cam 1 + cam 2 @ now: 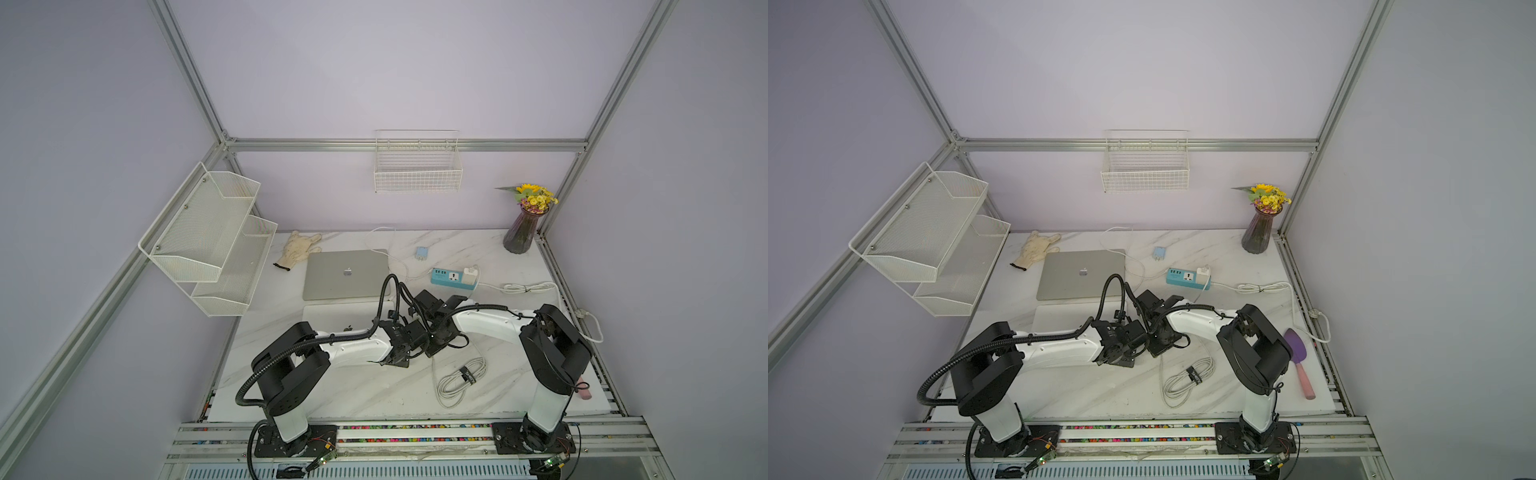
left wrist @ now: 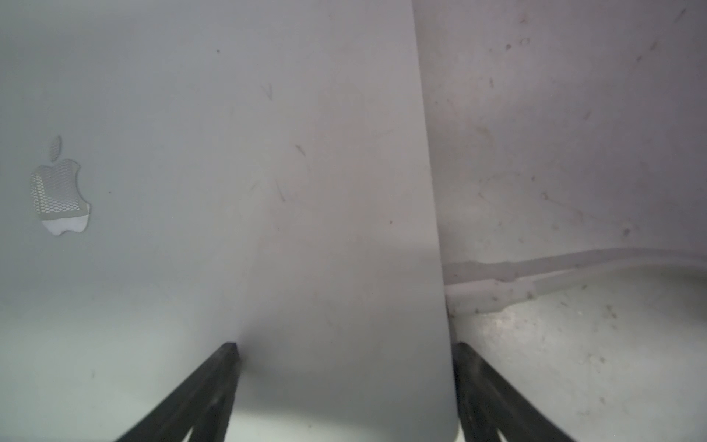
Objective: Unplug the laptop charger
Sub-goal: Remove the charging cable from the laptop.
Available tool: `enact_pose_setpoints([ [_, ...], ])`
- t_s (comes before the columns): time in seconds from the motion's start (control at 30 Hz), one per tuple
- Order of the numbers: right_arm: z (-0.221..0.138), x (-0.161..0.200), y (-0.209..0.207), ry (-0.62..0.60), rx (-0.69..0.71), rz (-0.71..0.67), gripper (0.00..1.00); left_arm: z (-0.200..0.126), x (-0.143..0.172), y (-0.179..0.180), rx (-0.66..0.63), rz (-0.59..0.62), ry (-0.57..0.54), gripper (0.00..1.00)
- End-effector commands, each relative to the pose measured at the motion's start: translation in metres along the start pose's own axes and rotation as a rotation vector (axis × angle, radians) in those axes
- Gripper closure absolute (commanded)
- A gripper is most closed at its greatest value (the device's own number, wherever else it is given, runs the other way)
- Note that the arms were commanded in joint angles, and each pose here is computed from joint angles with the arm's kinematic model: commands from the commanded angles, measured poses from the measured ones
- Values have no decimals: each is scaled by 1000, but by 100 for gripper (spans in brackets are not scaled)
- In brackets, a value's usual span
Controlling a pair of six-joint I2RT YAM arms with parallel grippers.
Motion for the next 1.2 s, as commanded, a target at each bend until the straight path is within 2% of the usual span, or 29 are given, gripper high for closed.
enact_pose_setpoints([
  [0.0,-3,24,-9,83,55,41,100,36,54,52,-199,53,180,14],
  [0.3,-20,28,-29,82,56,115,100,39,64,66,-218,44,199,14],
  [0.43,-29,42,-39,140,35,187,100,40,65,68,-228,44,211,14],
  [0.53,-33,41,-36,132,14,157,100,39,60,71,-242,49,192,13],
  [0.7,-24,12,-28,36,-54,131,100,46,50,86,-258,-30,193,13],
  [0.8,-27,-25,-30,-75,-70,154,100,34,24,92,-276,-32,104,13],
  [0.87,-30,-51,-29,-142,-90,153,100,16,-5,86,-241,-26,12,11],
  [0.9,-32,-61,-31,-165,-86,154,90,5,-19,81,-216,-23,-35,10],
  [0.93,-35,-71,-36,-184,-60,161,76,-8,-37,77,-190,-28,-94,8],
  [1.0,-41,-84,-50,-206,-13,190,67,-34,-73,65,-103,-22,-202,6],
  [1.07,-53,-94,-62,-243,21,189,54,-65,-112,57,-14,-28,-324,4],
  [1.17,-85,-108,-73,-329,21,177,42,-106,-164,43,153,-13,-494,2],
])
Point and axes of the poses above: each gripper's point midway between its finger pads, its own z axis out along the fingers, its own y axis along the line the jaws close on, x = y × z, the point moved 1 cm from there along -z, back along the fingers, and after that the axes turned 10 degrees about -z, right-handed, at the moved point
